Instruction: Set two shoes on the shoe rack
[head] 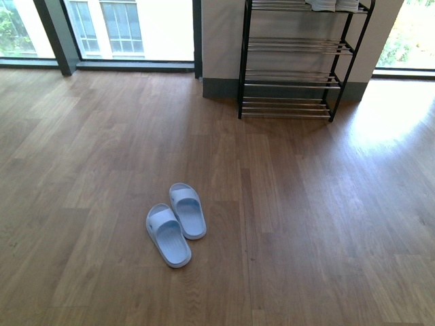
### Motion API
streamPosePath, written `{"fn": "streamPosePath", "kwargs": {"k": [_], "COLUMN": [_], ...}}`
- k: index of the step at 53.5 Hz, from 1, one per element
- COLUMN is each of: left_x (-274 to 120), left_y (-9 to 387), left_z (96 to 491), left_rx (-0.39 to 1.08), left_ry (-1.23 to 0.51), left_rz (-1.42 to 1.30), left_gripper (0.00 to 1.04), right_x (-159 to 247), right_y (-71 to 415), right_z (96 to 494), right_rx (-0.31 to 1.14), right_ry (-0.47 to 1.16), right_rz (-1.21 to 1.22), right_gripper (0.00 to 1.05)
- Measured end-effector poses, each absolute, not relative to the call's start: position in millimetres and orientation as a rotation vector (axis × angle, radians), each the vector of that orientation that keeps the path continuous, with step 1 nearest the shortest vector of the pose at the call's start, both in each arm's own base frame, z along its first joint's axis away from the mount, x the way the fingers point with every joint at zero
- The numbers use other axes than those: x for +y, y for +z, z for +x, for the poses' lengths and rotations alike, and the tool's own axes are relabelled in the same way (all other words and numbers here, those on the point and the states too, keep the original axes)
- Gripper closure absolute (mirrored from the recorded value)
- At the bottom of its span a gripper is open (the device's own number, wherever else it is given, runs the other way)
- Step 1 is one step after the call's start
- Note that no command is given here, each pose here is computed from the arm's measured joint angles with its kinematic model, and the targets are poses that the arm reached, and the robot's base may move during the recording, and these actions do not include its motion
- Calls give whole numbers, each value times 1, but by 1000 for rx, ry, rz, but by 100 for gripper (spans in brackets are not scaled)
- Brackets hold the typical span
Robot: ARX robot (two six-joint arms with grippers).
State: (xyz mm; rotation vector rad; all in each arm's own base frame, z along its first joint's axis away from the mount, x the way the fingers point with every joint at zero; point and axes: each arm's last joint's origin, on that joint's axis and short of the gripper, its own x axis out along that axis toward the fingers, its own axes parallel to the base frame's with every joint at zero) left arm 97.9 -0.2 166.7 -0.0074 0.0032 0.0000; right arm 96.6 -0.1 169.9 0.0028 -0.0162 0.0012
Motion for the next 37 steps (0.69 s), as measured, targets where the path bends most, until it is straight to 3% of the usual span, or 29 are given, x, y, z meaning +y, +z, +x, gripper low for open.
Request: {"fn": "streamPosePath", "kwargs": {"k": [37], "left_x": [0], "left_y": [167], "left_z": [98], "left_rx": [3], "left_ry": [-1], "left_rz": [-7], "left_gripper": [9], "right_x": [0], "right_y": [170], "right_z": [97], "right_rx": [-15], "right_ry": [-2], "right_rz": [3], "right_gripper": [9]}}
